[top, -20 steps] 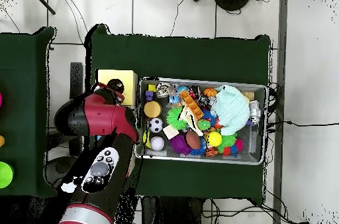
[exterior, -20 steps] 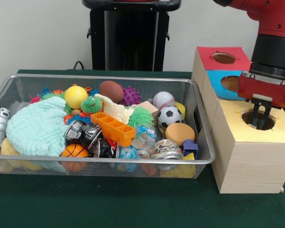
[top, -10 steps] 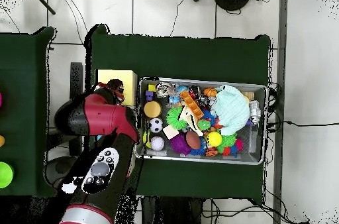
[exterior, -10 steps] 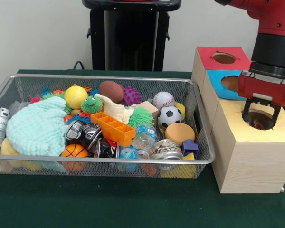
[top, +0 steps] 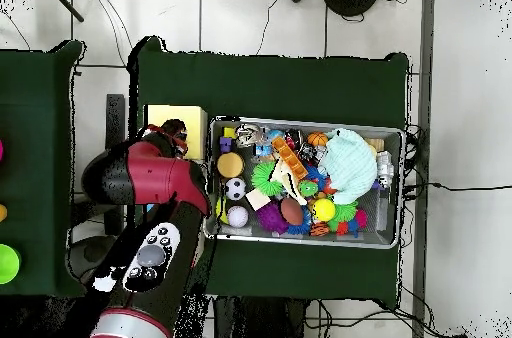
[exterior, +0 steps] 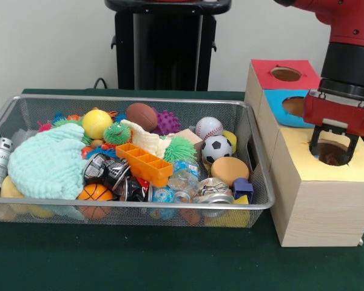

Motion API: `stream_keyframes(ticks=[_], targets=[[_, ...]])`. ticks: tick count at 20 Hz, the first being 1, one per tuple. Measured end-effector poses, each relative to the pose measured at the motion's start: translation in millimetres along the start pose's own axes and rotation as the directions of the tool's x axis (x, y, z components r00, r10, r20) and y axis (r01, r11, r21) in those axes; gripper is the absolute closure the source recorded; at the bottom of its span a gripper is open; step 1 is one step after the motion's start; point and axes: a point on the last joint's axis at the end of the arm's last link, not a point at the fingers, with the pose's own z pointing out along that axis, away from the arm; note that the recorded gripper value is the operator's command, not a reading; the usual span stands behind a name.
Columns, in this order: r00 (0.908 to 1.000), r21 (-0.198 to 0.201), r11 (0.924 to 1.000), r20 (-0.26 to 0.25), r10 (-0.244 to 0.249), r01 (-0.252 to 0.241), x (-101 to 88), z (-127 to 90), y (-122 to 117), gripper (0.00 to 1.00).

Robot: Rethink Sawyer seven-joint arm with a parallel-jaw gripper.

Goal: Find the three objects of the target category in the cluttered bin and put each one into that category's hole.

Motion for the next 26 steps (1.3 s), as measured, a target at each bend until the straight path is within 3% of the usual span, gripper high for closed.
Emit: stream_keyframes(ticks=[6, 13, 19, 20, 26], targets=[[0.9999, 0.008, 1.0000, -0.013, -0.001, 0.001, -1.7, -8.2, 0.9, 0.00], [0.9989, 0.034, 0.9994, -0.046, -0.009, 0.011, -4.9, -34.3, 3.4, 0.00], [0.9988, 0.038, 0.9992, -0.049, -0.010, 0.011, -5.8, -37.7, 3.0, 0.00], [0.9987, 0.038, 0.9992, -0.050, -0.010, 0.012, -5.8, -38.2, 2.8, 1.00], [0.9992, 0.036, 0.9994, -0.039, -0.003, 0.005, -15.2, -51.9, 2.7, 1.00]])
